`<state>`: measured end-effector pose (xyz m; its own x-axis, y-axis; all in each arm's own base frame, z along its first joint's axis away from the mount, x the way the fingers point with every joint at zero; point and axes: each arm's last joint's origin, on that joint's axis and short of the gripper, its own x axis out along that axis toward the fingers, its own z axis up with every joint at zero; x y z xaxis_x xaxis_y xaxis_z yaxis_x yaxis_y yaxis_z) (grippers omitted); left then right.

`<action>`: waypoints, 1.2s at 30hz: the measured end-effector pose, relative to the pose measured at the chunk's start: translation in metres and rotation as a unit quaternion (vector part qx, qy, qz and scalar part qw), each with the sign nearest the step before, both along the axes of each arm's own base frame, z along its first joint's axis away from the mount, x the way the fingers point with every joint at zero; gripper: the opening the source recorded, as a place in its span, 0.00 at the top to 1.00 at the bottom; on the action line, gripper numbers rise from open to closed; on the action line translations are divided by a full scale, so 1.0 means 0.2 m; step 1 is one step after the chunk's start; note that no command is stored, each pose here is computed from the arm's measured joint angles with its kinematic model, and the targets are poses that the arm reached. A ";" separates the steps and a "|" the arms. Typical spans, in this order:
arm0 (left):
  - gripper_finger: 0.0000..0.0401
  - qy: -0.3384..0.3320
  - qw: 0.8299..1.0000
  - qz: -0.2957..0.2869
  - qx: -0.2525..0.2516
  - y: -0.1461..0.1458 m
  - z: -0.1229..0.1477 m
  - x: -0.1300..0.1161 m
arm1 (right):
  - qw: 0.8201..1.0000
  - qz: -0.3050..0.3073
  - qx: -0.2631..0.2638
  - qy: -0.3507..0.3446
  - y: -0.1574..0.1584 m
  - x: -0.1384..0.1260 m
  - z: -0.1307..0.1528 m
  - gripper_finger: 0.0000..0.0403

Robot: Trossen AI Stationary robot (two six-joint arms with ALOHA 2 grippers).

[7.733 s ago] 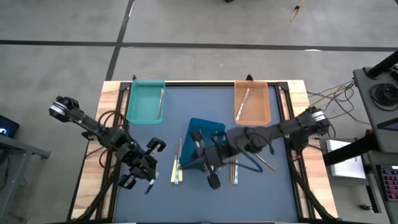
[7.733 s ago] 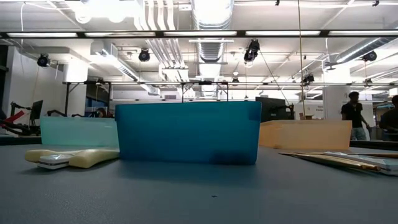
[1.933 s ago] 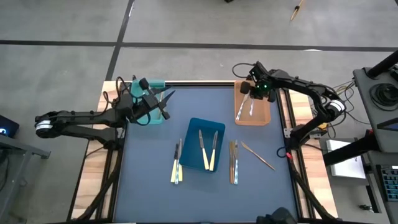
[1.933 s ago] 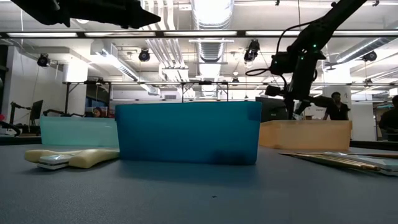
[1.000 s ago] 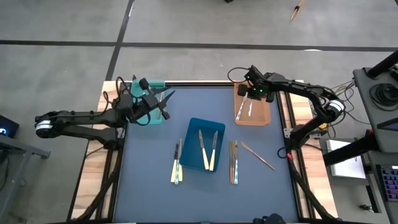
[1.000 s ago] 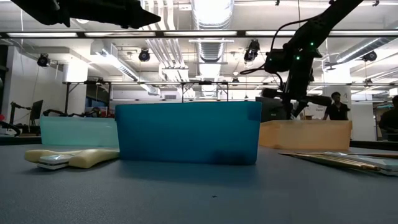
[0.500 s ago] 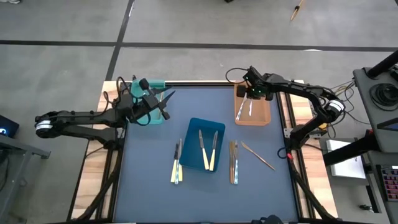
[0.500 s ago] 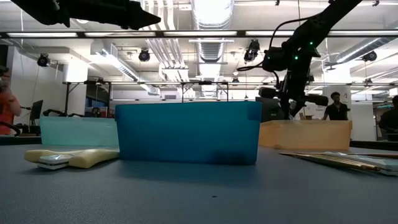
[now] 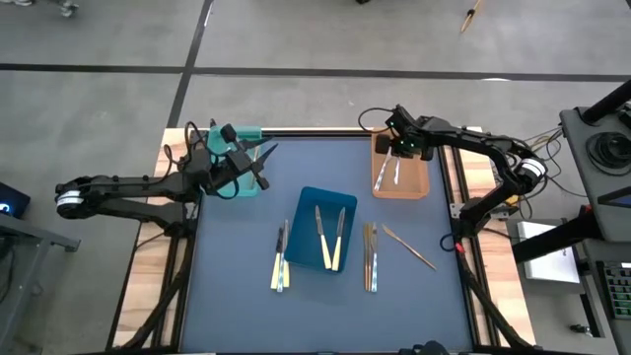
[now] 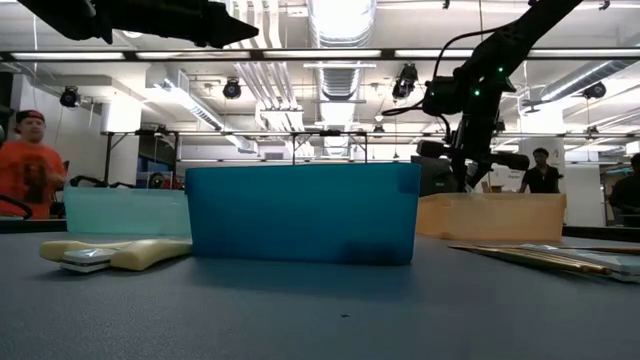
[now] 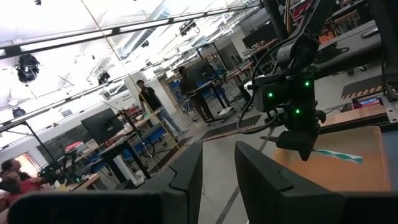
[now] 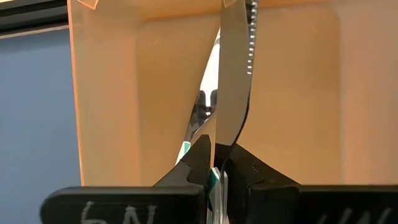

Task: Sort silverware by color (type)
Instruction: Put the left blue and white knife into the orange bin

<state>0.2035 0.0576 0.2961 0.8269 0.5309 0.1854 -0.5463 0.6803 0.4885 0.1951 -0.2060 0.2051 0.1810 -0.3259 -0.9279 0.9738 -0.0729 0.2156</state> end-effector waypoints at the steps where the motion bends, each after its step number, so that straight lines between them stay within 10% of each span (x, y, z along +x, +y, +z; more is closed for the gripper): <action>1: 0.81 0.000 1.000 0.000 0.000 0.00 0.00 0.00 | 1.000 0.000 0.000 0.000 0.00 0.00 0.00 0.97; 36: 0.81 0.006 1.000 0.001 0.002 0.00 0.00 0.00 | 0.997 0.077 -0.026 0.010 0.01 0.06 0.08 0.73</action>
